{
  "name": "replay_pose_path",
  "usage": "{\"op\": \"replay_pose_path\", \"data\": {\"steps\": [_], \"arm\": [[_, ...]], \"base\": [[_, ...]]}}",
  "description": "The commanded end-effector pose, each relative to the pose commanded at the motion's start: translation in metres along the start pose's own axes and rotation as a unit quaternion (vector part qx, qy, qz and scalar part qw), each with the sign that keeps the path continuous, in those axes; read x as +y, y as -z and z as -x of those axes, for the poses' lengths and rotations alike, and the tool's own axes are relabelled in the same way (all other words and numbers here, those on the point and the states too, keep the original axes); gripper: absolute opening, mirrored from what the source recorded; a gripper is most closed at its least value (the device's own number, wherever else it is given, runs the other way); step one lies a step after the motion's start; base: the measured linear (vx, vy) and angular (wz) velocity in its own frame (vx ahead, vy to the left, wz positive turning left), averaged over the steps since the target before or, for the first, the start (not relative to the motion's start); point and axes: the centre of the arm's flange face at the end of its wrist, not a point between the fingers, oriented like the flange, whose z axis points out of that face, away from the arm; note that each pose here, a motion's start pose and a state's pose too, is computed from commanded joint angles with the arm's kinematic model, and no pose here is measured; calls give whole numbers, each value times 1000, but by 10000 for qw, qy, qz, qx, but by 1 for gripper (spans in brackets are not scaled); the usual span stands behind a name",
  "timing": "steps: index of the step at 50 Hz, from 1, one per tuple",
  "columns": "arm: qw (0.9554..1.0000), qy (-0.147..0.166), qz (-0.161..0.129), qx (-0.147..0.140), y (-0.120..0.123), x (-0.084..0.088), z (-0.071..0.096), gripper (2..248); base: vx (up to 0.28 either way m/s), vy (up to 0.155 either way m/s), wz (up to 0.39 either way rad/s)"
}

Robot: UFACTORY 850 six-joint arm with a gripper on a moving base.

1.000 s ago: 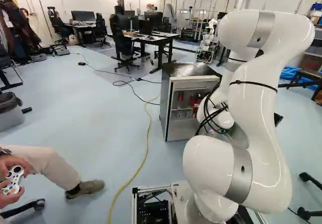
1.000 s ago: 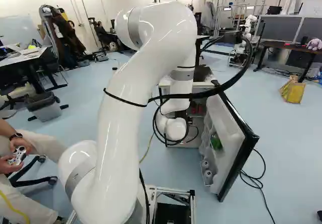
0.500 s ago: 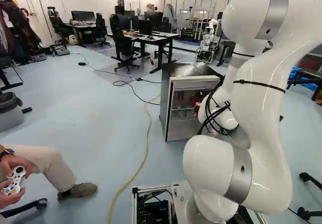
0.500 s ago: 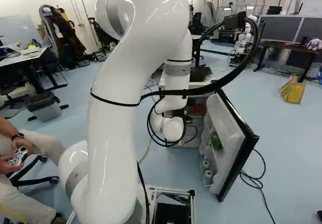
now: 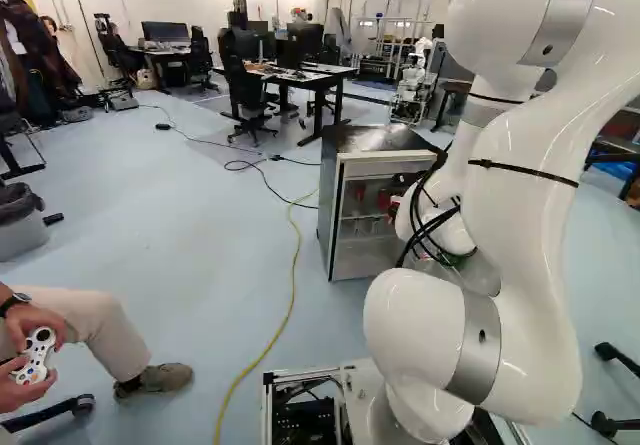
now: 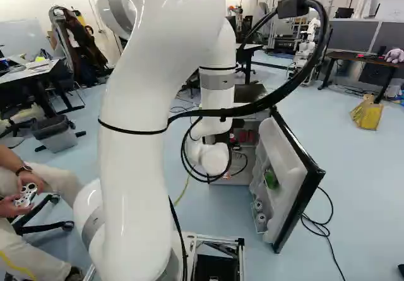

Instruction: Grab a drink from the fridge

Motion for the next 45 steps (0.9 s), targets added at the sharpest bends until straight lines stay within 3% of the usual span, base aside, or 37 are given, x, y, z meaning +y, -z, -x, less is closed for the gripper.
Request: {"op": "replay_pose_path", "data": {"steps": [45], "arm": [[9997,217,61,123,28,-5,-34,87]], "base": [[0,0,0]]}}
